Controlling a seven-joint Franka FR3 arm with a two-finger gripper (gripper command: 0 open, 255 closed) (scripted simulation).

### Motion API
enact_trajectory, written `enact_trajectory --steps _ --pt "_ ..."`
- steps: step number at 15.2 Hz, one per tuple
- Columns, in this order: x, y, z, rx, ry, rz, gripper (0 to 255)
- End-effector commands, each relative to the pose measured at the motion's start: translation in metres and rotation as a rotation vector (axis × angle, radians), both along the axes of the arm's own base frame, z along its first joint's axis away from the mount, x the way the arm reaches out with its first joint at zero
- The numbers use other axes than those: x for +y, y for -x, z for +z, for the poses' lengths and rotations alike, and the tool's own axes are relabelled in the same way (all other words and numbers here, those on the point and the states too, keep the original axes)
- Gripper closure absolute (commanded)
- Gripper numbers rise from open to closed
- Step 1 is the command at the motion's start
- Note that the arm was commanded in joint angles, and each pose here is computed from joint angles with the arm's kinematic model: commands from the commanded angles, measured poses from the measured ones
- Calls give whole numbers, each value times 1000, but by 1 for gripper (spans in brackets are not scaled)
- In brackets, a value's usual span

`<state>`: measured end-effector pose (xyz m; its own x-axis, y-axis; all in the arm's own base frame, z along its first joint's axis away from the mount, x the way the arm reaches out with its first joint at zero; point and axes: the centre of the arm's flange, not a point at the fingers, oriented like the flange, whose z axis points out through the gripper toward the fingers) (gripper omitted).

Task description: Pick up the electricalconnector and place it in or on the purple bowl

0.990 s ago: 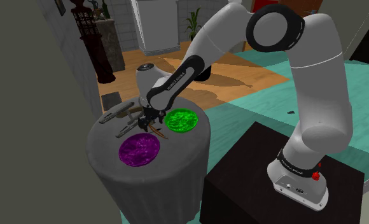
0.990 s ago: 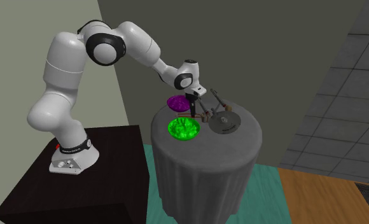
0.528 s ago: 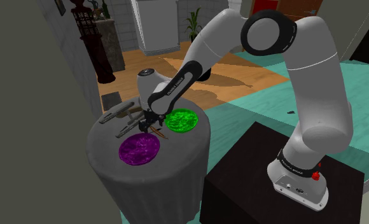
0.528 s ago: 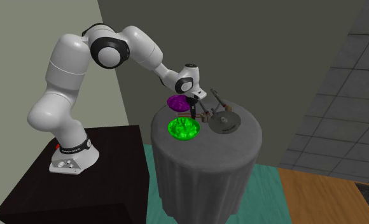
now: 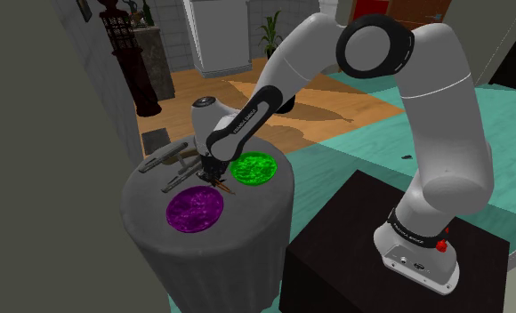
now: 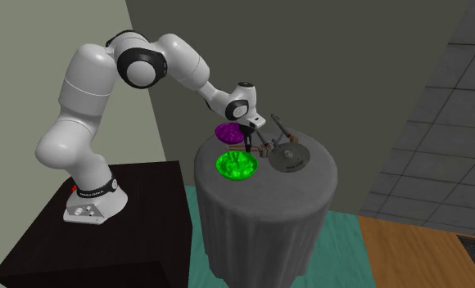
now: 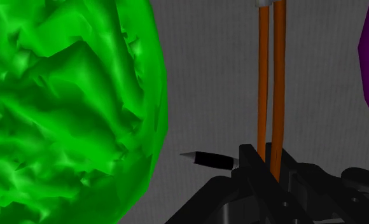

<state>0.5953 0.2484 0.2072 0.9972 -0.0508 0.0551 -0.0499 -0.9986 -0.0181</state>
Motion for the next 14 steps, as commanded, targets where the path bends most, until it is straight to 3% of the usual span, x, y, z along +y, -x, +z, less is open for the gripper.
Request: enact_trajectory --steps 1,6,14 --pt "0 0 0 1 0 0 255" --pt "-1 0 0 0 0 0 255" --pt "-1 0 42 0 0 0 255"
